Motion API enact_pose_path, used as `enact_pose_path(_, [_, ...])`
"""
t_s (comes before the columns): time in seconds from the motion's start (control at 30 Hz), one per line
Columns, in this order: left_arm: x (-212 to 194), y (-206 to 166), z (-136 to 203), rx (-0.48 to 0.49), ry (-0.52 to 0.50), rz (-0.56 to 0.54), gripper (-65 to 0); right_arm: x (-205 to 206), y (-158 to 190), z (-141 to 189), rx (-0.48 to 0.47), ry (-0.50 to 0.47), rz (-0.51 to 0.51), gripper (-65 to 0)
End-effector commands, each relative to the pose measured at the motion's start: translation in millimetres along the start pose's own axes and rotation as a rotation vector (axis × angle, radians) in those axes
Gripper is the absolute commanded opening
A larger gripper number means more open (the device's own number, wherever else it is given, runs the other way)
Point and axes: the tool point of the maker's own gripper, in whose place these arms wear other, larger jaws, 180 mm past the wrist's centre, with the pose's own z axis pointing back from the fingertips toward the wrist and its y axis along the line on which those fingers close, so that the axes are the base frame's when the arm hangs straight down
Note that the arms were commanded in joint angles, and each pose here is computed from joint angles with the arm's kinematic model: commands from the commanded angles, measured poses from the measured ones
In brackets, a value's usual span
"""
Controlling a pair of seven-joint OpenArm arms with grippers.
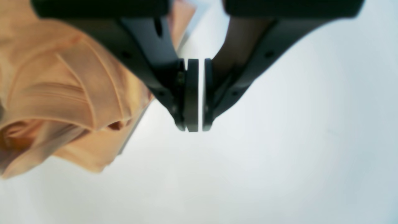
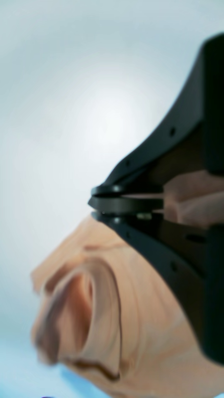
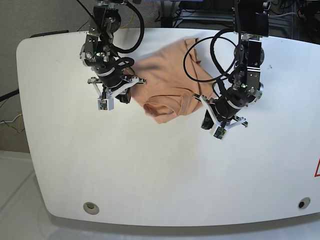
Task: Fold the T-shirt properly
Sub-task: 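Hold the folded shirt with both grippers and press it flat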
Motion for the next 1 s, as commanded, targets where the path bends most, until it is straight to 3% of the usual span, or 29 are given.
enact_pose_path(0.0, [10, 0, 12, 0.009, -0.02, -0.026, -64.1, 23, 15, -1, 0.041, -0.062, 0.021, -65.0])
enact_pose_path(0.33, [-7, -14, 34, 0.008, 0.014, -0.035, -64.1, 22, 46, -7, 0.111, -0.05, 0.072, -65.0])
enact_pose_path(0.63, [-39, -7, 45, 0.037, 0.075, 0.016, -64.1, 12, 42, -14, 0.108, -0.019, 0.072, -65.0])
enact_pose_path(0.97, [-45, -8, 47, 0.036, 0.087, 0.023, -64.1, 7, 32, -13, 0.091, -0.003, 0.093, -65.0])
